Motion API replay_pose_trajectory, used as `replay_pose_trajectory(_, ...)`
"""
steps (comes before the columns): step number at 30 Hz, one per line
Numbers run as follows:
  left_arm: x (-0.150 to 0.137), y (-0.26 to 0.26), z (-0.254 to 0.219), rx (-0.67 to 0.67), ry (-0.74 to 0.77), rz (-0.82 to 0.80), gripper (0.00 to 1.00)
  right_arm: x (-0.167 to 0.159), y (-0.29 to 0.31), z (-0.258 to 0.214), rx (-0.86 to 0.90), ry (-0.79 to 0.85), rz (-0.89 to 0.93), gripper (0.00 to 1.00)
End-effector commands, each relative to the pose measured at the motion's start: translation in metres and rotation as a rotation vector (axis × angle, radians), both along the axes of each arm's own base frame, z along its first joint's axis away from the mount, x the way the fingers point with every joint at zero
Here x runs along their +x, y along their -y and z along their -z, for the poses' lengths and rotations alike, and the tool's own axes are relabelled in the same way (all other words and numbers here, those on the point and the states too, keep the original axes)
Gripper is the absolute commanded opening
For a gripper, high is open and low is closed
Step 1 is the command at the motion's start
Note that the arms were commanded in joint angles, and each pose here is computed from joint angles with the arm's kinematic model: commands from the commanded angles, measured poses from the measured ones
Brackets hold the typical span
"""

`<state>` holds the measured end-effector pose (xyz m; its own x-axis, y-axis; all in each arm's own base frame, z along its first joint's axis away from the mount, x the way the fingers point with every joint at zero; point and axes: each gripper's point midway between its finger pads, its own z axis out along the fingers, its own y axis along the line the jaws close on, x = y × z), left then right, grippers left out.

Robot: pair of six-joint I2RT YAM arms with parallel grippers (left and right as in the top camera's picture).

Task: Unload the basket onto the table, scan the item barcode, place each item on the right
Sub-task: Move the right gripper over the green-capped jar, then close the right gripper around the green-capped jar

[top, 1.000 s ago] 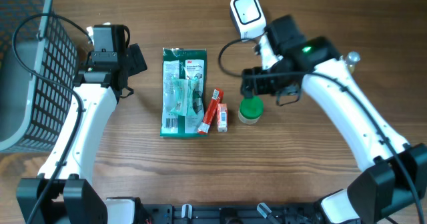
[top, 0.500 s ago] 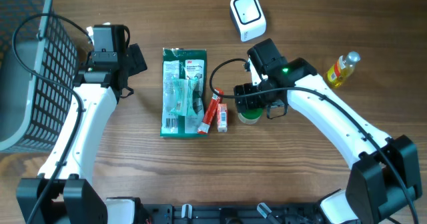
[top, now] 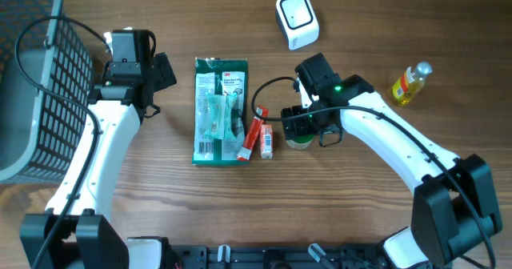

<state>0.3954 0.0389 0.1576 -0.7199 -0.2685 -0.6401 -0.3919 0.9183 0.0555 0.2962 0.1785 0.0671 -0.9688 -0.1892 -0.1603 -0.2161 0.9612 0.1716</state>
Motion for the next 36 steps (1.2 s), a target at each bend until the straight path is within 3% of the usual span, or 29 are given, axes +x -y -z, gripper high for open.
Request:
replay_pose_trajectory(1,0.002,-0.003,-0.005,0.012,0.009,-0.004,1.00,0.001,0.002,0.007,-0.023,0.000,0.003,0.85)
replay_pose_trajectory(17,0.002,-0.003,-0.005,0.012,0.009,-0.004,1.00,-0.001,0.004,0.008,-0.028,-0.008,0.002,0.77)
replay_pose_trajectory(23,0.002,-0.003,-0.005,0.012,0.009,-0.004,1.00,0.003,0.022,0.010,-0.133,0.024,0.022,0.61)
replay_pose_trajectory(36,0.002,-0.003,-0.005,0.012,0.009,-0.004,1.00,0.040,0.054,-0.001,-0.290,0.208,0.218,0.64)
